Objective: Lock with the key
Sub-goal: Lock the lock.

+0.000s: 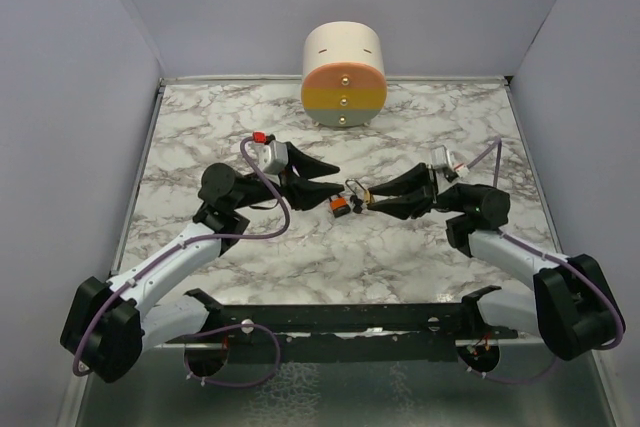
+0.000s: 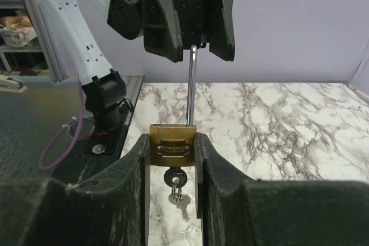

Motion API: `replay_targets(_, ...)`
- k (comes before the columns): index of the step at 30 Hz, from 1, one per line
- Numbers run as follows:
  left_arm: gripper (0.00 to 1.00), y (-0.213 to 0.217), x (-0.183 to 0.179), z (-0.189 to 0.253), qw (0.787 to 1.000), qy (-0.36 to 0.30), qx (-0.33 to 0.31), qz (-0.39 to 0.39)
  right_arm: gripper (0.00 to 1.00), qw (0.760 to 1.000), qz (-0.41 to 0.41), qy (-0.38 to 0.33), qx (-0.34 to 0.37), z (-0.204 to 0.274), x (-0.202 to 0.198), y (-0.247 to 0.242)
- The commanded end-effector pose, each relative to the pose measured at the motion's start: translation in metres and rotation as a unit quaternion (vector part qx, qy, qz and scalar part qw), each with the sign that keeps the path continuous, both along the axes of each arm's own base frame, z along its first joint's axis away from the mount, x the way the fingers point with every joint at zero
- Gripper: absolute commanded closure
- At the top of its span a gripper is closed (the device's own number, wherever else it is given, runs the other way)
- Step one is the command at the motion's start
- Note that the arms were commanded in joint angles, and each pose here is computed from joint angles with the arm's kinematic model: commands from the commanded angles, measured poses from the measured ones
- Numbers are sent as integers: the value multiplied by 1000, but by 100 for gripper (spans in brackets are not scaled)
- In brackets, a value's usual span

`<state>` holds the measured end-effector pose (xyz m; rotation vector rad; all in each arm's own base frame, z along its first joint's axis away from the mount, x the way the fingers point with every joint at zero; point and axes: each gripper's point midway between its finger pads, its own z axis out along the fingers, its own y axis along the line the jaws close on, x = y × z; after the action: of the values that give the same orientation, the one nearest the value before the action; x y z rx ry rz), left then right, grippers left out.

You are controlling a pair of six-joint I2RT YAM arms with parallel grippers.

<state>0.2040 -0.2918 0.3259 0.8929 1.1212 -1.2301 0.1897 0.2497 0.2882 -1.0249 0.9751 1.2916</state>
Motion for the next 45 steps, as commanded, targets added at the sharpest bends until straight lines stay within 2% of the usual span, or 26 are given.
replay_targets(1, 55, -7, -11, 22, 999, -23, -18, -29, 99, 998, -18, -49, 31, 17, -6, -5)
replay_targets(5, 55, -10, -14, 22, 999, -18, -21, -32, 99, 997, -28, -56, 36, 19, -5, -6)
replay_targets(14, 63, -20, -17, 22, 999, -3, -20, -46, 99, 996, -45, -65, 35, 21, -2, -4)
replay_targets(23, 63, -27, -19, 26, 998, -4, -24, -51, 99, 996, -48, -67, 29, 20, -1, -2)
replay_targets(27, 75, -27, -20, 27, 998, -5, -25, -52, 99, 996, -52, -68, 30, 20, 1, -1)
replay_targets(32, 100, -29, -19, 27, 998, 7, -26, -53, 99, 995, -65, -74, 29, 22, 4, 0)
replay_targets(37, 100, -31, -15, 32, 997, 43, -35, -52, 99, 992, -91, -80, 17, 21, 10, 6)
replay_targets(45, 100, -29, -11, 36, 996, 76, -46, -30, 99, 973, -195, -128, 4, 29, 20, 27)
